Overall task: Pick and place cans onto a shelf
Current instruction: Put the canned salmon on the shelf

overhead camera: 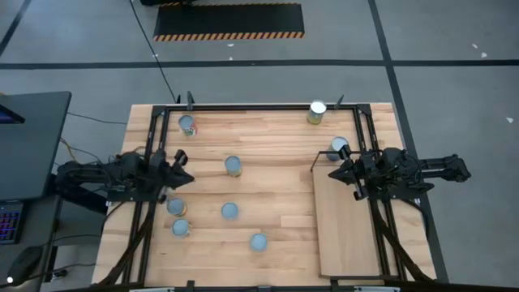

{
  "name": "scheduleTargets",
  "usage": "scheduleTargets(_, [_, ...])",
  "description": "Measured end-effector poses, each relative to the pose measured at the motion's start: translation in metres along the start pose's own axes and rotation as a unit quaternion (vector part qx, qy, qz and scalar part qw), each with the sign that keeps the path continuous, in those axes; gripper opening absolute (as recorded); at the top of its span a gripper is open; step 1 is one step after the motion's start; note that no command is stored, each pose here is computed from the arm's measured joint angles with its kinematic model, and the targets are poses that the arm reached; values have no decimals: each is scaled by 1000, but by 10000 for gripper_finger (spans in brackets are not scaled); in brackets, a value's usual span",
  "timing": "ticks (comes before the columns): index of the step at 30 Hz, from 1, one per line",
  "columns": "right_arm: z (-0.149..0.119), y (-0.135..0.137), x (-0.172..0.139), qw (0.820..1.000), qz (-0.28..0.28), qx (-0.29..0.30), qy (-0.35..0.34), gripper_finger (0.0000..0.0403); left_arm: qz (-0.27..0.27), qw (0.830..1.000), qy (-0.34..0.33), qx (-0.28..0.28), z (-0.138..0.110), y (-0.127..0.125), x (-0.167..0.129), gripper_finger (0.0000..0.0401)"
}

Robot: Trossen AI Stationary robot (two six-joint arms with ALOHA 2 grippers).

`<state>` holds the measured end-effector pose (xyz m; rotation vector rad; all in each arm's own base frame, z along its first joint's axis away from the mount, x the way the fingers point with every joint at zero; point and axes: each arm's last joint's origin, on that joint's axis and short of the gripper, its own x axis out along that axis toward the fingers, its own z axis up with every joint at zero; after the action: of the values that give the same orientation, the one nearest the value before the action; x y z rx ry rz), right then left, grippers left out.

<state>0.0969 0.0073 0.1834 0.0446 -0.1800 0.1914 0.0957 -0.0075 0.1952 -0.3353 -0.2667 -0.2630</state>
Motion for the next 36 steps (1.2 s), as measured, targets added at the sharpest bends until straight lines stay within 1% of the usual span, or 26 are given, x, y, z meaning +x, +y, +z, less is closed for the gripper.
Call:
scheduleTargets(2, [0, 0, 0, 1000, 0, 0, 0, 16, 2, 995, -24, -92, 4, -1, 0, 25])
scheduleTargets(3, [0, 0, 0, 1000, 0, 0, 0, 16, 1, 992, -37, -122, 6, -1, 0, 25])
scheduleTargets(5, [0, 0, 0, 1000, 0, 0, 0, 16, 7, 986, -62, -152, 10, -2, 0, 25])
scheduleTargets(7, [0, 0, 0, 1000, 0, 0, 0, 16, 3, 978, -79, -193, 13, -2, -1, 25])
scheduleTargets(8, [0, 0, 0, 1000, 0, 0, 0, 16, 0, 976, -82, -200, 13, -2, -1, 25])
scheduleTargets(10, [0, 0, 0, 1000, 0, 0, 0, 16, 10, 981, -79, -179, 12, -2, 0, 25])
scheduleTargets(11, [0, 0, 0, 1000, 0, 0, 0, 16, 23, 982, -81, -167, 12, -1, 0, 25])
scheduleTargets(13, [0, 0, 0, 1000, 0, 0, 0, 16, 63, 978, -97, -171, 11, 2, 2, 25])
scheduleTargets(15, [0, 0, 0, 1000, 0, 0, 0, 16, 93, 978, -90, -161, 13, 3, 6, 25])
scheduleTargets(18, [0, 0, 0, 1000, -3, -3, 0, 16, 97, 984, -82, -123, 33, -4, 21, 25])
scheduleTargets(19, [0, -1, 0, 1000, -20, -21, 1, 16, 106, 985, -77, -111, 40, -6, 29, 25])
scheduleTargets(21, [0, -4, 0, 996, -68, -51, 1, 16, 137, 985, -39, -95, 45, -6, 49, 25])
scheduleTargets(24, [0, -6, -1, 993, -98, -68, 0, 16, 173, 979, 45, -97, 46, -6, 81, 25])
scheduleTargets(26, [1, -6, -1, 992, -102, -68, 0, 16, 197, 968, 107, -113, 45, -6, 103, 25])
scheduleTargets(27, [1, -6, -1, 992, -103, -68, 0, 16, 211, 960, 137, -126, 43, -6, 112, 25])
scheduleTargets(30, [1, -6, -1, 993, -101, -66, -2, 16, 253, 928, 215, -171, 42, -8, 140, 25])
scheduleTargets(34, [1, -6, -1, 993, -99, -67, -4, 16, 305, 873, 296, -239, 48, -17, 169, 25])
scheduleTargets(36, [1, -6, -1, 993, -99, -66, -4, 16, 322, 849, 332, -256, 52, -24, 180, 25])
